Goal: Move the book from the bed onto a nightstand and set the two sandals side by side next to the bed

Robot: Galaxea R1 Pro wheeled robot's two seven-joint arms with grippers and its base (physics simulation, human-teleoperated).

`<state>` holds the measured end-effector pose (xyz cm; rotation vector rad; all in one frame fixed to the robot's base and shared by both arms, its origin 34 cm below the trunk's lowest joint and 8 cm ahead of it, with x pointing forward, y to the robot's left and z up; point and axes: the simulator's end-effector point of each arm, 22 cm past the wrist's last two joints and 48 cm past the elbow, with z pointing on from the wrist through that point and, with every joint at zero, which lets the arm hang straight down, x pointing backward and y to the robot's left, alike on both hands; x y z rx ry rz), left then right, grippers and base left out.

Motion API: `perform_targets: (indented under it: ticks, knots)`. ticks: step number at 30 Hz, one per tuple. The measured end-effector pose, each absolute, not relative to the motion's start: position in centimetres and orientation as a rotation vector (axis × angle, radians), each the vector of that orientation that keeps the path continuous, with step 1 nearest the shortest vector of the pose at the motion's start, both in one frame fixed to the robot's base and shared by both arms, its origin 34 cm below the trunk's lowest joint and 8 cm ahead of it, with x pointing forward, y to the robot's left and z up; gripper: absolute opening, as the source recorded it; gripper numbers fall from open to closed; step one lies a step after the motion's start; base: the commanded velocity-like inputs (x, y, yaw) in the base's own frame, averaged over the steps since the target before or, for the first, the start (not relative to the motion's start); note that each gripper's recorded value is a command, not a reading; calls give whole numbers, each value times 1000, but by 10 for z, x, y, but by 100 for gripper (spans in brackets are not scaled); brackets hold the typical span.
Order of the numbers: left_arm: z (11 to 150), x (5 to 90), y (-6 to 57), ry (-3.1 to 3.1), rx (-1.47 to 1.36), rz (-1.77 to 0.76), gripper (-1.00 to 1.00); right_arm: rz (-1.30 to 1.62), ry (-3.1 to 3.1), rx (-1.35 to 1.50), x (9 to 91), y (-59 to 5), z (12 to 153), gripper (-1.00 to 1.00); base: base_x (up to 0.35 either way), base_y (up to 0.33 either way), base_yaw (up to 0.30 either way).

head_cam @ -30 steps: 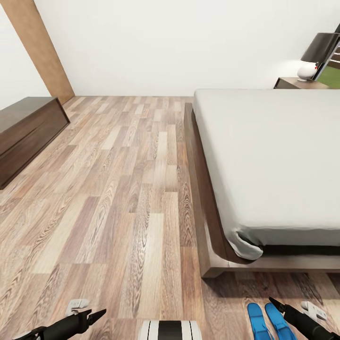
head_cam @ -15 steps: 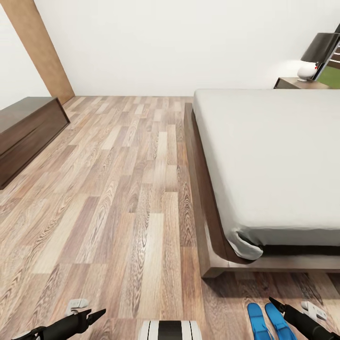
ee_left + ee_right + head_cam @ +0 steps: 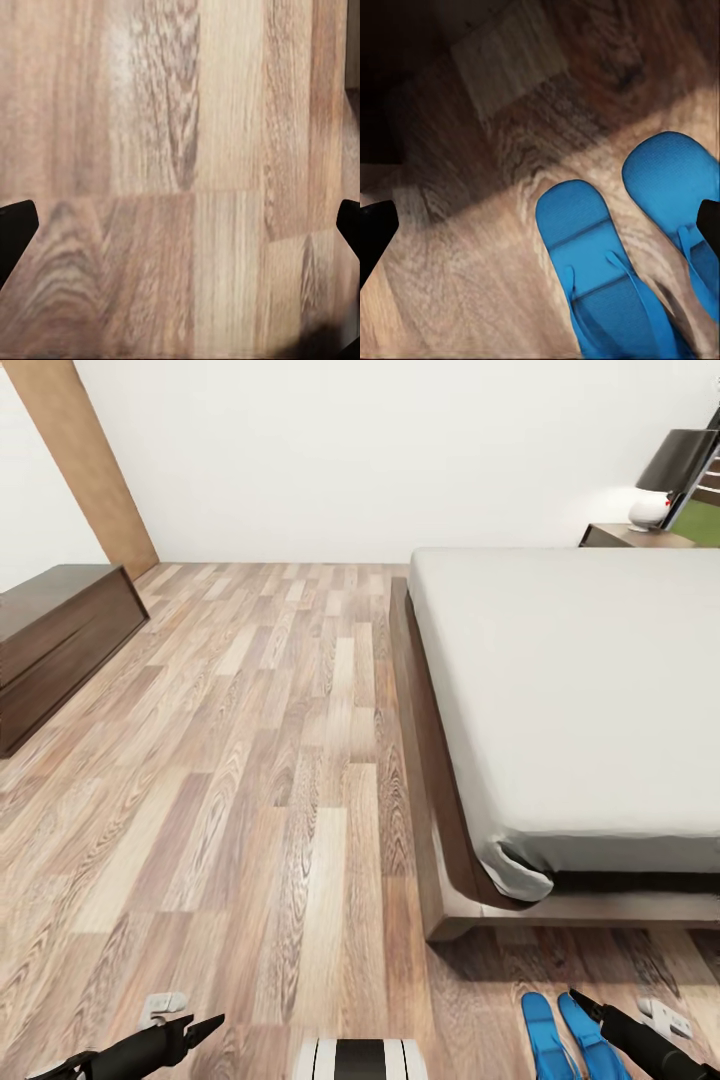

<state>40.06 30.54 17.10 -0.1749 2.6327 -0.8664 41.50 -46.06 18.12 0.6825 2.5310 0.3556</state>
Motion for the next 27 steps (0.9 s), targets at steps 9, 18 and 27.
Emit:
perform_targets:
  ticks: [9,18,27]
  knots:
    - [171,401,305,2632,-175,-867,100,356,2530,682,415,-461,181,100,-59,0,0]
    - [171,401,305,2632,-174,-867,100,360,2530,680,415,-460,182,100,-2,0,-8]
    - [174,404,305,2623,-170,-866,100,364,2522,675,418,-460,185,100,0,0,-152]
